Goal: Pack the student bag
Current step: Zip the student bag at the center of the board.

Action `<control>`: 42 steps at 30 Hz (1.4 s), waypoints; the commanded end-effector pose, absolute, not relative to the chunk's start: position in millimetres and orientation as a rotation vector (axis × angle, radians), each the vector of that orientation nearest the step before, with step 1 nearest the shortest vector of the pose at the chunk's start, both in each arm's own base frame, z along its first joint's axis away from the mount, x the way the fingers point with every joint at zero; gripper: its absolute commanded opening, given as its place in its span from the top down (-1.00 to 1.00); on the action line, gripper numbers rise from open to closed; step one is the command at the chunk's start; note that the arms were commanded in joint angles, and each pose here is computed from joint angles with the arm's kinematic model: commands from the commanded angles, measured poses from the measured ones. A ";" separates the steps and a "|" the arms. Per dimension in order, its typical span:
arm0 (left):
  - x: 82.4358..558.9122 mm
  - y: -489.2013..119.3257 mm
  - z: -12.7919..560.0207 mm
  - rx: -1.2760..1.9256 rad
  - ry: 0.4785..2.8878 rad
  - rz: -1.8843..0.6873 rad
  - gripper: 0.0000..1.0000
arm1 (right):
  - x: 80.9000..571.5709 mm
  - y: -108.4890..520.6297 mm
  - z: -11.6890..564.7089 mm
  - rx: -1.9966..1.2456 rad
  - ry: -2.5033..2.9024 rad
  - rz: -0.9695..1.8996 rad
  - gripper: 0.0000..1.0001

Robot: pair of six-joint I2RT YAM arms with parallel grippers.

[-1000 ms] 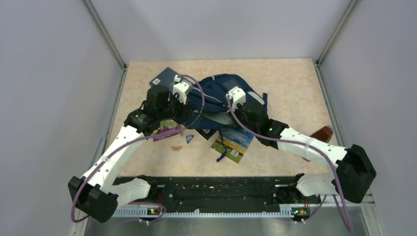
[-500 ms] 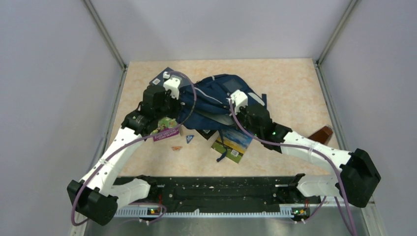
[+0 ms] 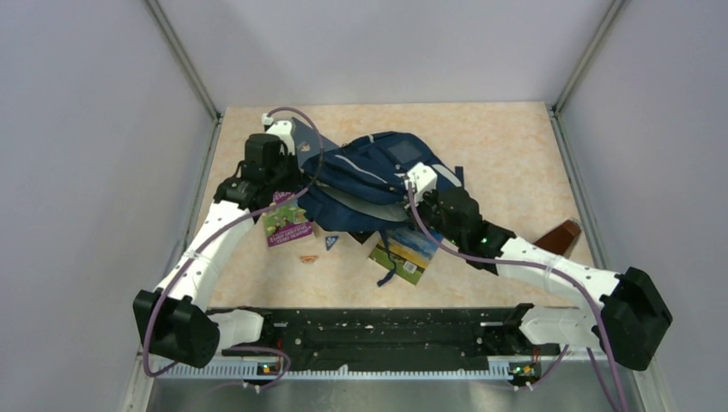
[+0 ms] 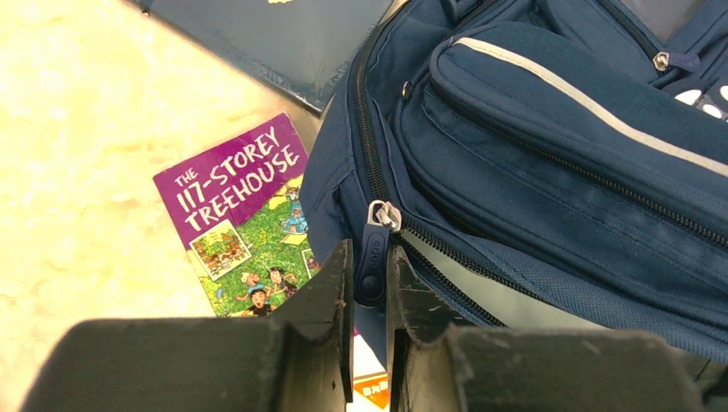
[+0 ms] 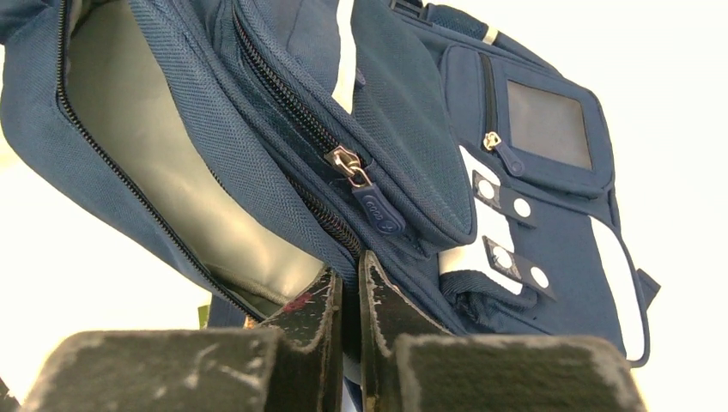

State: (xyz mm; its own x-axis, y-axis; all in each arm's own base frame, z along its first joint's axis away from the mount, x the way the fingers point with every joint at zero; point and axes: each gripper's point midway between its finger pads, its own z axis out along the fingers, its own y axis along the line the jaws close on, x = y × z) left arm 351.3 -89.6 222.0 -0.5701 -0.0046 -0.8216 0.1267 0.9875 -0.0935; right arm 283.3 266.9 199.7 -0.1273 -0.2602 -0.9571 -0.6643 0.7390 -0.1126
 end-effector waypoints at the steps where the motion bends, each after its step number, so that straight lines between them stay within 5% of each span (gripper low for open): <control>1: 371.2 -88.3 258.7 0.056 2.035 -0.217 1.00 | 286.4 269.6 252.8 -0.652 1.545 0.476 0.79; 8: 344.8 -114.1 258.5 0.194 2.004 -0.391 1.00 | 284.4 273.1 267.9 -0.642 1.588 0.508 -0.21; 17: 337.8 -123.6 266.0 0.196 1.978 -0.468 1.00 | 277.5 311.1 300.3 -0.624 1.584 0.740 -0.54; 42: 336.3 -123.0 263.2 0.179 1.988 -0.473 1.00 | 267.6 423.0 235.5 -0.894 1.731 0.593 -0.57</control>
State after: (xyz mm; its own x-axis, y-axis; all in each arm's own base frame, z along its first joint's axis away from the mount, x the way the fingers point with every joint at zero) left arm 331.8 -114.4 230.6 -0.5454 -0.0468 -0.8369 0.2779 0.9319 -0.2333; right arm 266.6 412.1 230.8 -0.2009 -0.2759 -0.9400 -0.8152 0.5791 0.0043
